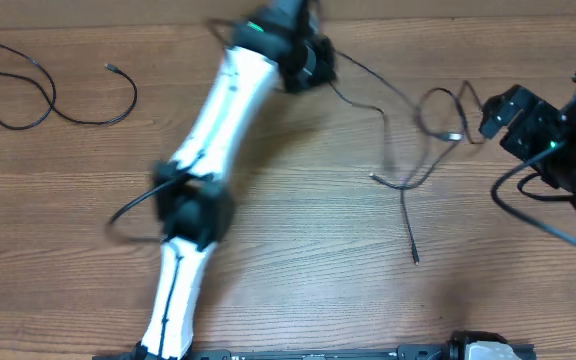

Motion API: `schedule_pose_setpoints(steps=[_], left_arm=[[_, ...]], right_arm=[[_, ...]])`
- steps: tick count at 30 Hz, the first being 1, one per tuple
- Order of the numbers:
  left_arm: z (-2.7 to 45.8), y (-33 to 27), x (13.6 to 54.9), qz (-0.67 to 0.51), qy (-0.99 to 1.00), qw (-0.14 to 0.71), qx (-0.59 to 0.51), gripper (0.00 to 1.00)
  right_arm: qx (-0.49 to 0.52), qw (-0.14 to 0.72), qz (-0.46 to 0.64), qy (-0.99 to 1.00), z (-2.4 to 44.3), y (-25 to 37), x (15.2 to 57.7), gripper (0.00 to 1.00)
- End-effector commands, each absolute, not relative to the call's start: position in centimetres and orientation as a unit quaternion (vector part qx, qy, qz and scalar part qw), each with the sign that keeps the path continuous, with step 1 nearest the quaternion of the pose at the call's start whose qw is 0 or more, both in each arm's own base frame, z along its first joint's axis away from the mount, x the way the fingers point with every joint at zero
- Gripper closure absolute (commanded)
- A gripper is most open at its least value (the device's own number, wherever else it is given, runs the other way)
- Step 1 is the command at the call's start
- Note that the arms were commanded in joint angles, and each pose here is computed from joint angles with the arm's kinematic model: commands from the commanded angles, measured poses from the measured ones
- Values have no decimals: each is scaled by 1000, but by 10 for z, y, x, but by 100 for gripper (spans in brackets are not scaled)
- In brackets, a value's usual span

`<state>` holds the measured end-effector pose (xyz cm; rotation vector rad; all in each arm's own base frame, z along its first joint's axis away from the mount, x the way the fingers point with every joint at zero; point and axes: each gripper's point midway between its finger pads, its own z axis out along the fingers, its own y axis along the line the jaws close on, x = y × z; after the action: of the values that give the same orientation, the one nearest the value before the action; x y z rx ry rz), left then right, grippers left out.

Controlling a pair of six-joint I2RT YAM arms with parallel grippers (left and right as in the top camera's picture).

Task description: Untangle cables

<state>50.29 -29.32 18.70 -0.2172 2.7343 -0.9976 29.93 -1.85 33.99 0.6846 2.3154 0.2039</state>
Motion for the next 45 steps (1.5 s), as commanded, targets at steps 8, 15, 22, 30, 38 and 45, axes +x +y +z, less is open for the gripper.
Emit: schedule_pose_setpoints(steps=[8, 15, 22, 30, 38, 45], left_arm=[[447, -230, 401, -366, 847, 371, 104, 96], [524, -216, 360, -379, 784, 471, 142, 96], [593, -220, 319, -438, 696, 534, 196, 96], [628, -219, 317, -512, 665, 529, 126, 96], [596, -122, 356, -231, 730, 643, -20, 96], [590, 25, 334, 7, 718, 666, -202, 96]], right_arm=[[257, 265, 111, 923, 293, -3, 334, 0], [234, 211, 194, 929, 274, 29, 349, 0], [239, 197, 186, 932, 262, 27, 351, 0], [243, 178, 182, 936, 248, 27, 347, 0], [244, 175, 181, 937, 248, 27, 345, 0], [243, 176, 182, 936, 248, 27, 346, 0]])
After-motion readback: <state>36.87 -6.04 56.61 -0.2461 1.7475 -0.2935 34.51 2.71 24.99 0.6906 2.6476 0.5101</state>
